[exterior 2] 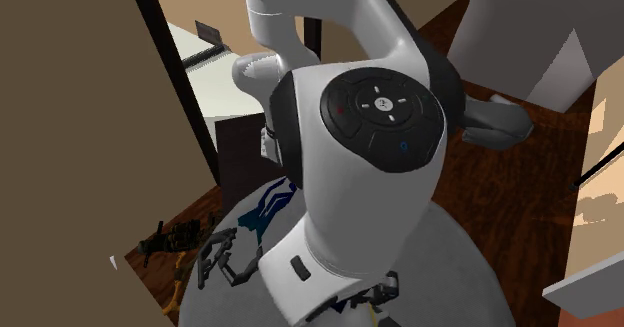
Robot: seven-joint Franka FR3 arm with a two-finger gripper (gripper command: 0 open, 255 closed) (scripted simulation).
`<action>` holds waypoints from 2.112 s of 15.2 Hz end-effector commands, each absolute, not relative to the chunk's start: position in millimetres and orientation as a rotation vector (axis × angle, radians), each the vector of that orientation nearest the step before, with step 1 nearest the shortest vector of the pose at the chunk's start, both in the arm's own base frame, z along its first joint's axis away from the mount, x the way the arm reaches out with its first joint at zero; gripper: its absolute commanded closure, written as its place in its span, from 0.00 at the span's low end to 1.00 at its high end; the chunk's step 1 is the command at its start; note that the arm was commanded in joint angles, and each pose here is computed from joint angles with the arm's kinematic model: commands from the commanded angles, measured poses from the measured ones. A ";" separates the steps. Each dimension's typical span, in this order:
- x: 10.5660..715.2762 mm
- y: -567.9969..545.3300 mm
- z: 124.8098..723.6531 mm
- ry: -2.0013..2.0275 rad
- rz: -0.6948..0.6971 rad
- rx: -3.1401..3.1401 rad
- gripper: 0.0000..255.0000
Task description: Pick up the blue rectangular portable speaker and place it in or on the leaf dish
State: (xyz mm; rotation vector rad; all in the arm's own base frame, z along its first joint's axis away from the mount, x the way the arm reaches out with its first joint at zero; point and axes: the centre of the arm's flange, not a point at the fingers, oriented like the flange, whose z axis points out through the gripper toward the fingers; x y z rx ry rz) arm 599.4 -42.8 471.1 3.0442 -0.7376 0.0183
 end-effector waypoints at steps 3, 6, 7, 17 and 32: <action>641.5 -65.9 470.6 -0.738 0.019 3.044 1.00; 641.4 -65.9 454.7 -0.738 0.019 3.044 1.00; 641.5 -65.9 449.5 -0.738 0.019 3.044 1.00; 641.5 -65.9 396.7 -0.738 0.019 3.044 1.00; 641.5 -65.9 381.8 -0.738 0.019 3.044 0.00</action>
